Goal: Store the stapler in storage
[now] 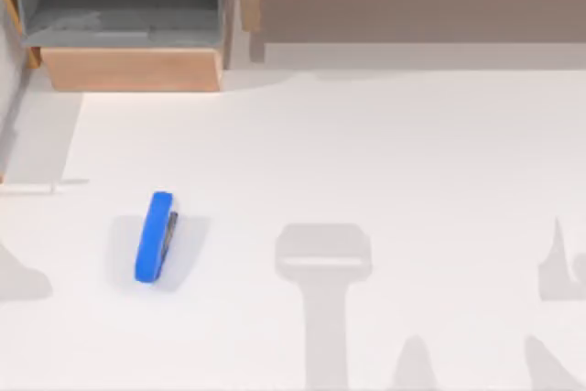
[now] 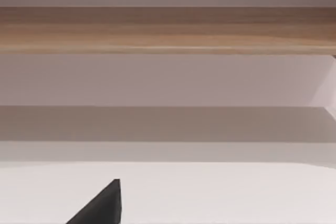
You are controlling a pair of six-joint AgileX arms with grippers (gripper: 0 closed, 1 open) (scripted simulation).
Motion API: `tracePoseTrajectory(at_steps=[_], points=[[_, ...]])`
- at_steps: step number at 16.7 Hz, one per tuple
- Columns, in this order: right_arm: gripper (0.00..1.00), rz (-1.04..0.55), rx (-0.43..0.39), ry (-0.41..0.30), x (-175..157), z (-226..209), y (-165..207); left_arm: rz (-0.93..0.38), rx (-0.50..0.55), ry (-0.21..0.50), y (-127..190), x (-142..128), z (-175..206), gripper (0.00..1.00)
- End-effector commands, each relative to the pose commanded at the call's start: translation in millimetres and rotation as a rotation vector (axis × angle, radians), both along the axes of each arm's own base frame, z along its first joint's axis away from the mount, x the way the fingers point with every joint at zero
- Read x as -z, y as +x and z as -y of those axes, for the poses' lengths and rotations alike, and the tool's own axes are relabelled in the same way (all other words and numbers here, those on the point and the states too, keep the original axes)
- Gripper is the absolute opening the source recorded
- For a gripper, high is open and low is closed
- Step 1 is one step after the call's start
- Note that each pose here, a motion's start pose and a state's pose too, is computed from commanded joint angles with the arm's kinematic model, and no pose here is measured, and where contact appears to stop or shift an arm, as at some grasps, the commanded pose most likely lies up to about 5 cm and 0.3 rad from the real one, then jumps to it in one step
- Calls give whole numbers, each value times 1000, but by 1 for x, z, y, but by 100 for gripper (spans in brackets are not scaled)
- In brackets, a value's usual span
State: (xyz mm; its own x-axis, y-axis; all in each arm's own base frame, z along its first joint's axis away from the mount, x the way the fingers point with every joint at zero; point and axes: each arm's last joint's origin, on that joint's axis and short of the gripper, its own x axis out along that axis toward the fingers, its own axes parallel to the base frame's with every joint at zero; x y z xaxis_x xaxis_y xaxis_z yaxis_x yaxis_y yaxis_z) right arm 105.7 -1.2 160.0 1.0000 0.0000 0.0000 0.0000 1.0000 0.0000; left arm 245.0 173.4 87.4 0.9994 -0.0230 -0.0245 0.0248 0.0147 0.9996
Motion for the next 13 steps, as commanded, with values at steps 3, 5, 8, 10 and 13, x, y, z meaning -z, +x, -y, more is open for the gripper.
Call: tracePoseTrajectory(at_steps=[3, 5, 8, 10, 13], points=[[100, 0, 0, 0, 0, 0, 0, 0, 0, 0, 0, 0, 0, 100], [100, 0, 0, 0, 0, 0, 0, 1, 1, 1, 1, 0, 0, 100], [100, 0, 0, 0, 0, 0, 0, 1, 1, 1, -8, 0, 0, 100], [100, 0, 0, 0, 0, 0, 0, 1, 2, 1, -17, 0, 0, 100], [100, 0, 0, 0, 0, 0, 0, 1, 1, 1, -19, 0, 0, 100]])
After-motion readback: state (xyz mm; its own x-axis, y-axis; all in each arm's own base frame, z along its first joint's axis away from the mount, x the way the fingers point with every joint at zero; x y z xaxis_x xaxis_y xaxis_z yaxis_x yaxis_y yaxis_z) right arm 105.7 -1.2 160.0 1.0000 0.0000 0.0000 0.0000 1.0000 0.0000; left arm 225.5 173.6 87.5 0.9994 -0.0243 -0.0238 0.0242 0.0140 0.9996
